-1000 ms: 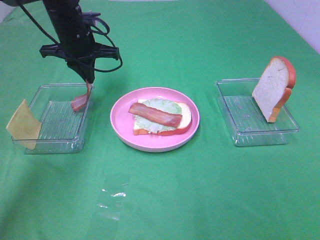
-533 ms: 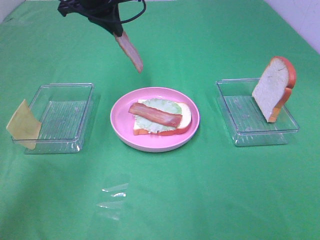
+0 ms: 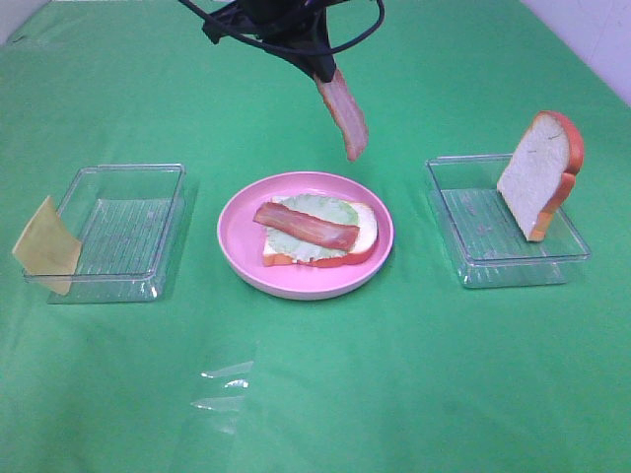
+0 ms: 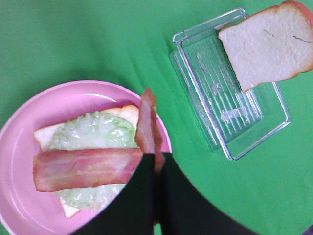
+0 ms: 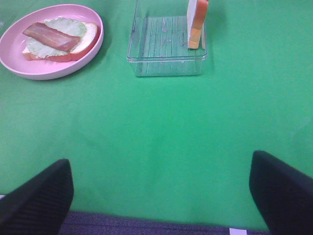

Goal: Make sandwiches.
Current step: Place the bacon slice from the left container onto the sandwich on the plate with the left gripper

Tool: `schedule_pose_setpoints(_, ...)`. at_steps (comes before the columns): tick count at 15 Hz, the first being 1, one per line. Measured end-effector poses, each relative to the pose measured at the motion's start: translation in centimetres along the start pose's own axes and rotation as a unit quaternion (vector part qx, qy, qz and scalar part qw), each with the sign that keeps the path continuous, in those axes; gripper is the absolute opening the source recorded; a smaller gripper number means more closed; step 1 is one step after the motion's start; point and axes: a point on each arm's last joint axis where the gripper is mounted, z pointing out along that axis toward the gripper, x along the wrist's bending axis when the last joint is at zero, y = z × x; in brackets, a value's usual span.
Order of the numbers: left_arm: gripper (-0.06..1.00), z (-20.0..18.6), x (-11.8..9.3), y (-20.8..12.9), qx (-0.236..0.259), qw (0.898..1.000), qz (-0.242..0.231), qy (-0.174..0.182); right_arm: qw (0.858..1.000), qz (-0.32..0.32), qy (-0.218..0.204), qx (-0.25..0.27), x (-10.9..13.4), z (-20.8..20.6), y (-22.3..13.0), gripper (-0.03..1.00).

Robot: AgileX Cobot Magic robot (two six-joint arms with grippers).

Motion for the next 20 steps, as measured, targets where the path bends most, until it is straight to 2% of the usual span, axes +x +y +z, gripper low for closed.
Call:
schedule_pose_setpoints(5, 0.00, 5.0, -2.1, -2.1, 0.056, 0.998, 0.029, -0.024, 1.000, 0.000, 0.000, 0.000, 0.0, 0.0, 0.0, 0.93)
schedule_pose_setpoints(9, 0.00, 6.9, -1.9, -2.7, 0.074, 0.997, 0.028, -0.021, 1.000, 0.000, 0.000, 0.000, 0.0, 0.0, 0.0, 0.93)
schedule_pose_setpoints(11, 0.00, 7.4, -1.5, -2.7, 0.075, 0.997, 0.034, -0.004, 1.000, 0.000, 0.000, 0.000, 0.0, 0.0, 0.0, 0.93)
schedule_pose_setpoints(15, 0.00, 7.3, 0.0, -2.4, 0.059, 0.994, 0.054, 0.074, 1.000, 0.000, 0.000, 0.000, 0.0, 0.0, 0.0, 0.93)
schedule_pose_setpoints(20, 0.00, 8.3, 0.7, -2.5, 0.065, 0.992, 0.057, 0.096, 1.000, 0.000, 0.000, 0.000, 0.0, 0.0, 0.0, 0.93)
